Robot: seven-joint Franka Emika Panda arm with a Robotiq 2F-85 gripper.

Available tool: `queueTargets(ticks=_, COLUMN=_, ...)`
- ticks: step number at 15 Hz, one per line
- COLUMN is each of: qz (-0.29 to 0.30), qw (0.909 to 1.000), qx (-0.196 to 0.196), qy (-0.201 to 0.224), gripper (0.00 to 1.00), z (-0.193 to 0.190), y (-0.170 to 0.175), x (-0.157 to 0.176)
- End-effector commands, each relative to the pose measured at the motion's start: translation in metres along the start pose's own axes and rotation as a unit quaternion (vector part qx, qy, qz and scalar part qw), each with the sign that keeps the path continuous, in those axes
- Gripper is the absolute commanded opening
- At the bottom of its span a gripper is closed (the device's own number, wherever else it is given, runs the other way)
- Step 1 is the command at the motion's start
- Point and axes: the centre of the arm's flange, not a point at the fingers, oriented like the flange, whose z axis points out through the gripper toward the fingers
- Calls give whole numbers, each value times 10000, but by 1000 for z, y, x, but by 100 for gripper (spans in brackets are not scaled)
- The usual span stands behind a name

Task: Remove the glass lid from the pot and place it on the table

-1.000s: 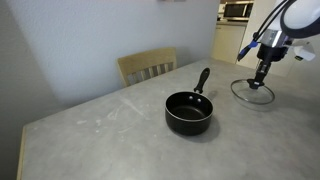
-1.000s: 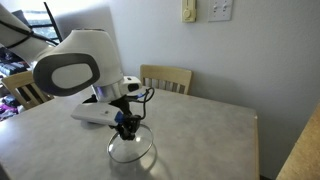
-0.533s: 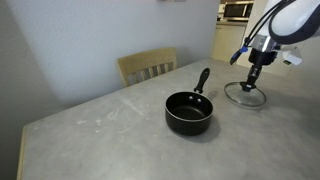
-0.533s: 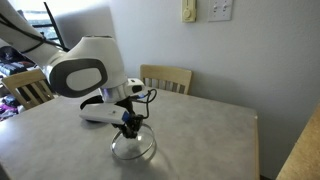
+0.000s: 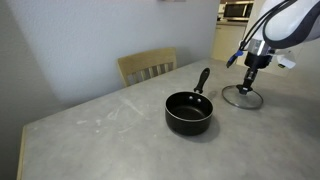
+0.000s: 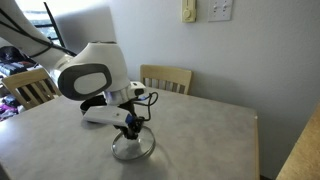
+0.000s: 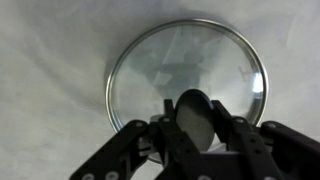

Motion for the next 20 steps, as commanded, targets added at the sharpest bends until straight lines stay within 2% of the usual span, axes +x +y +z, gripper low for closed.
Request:
queueTargets(ticks=1, qz=-99, qw=9999, qx=86, qy=57, gripper=15, z=4, y=9, x=6)
queueTargets(ticks=9, qz=-188, qw=9995, qx=204, qy=119, gripper=15, z=6, y=12, x=9)
queueTargets(ticks=10, qz=-192, qw=9995, qx=204, qy=116, gripper=63, z=6, y=12, x=9)
queueTargets(ticks=12, qz=-184, qw=9996, qx=192, qy=115, gripper=72, z=5, y=12, x=9)
queueTargets(ticks=16, qz=-151, qw=9997, qx=142, qy=153, gripper=99, z=-7, y=11, x=9)
queueTargets(ticks=20, qz=-204, qw=9995, qx=155, qy=159, gripper=100, z=-40, y=3, x=10)
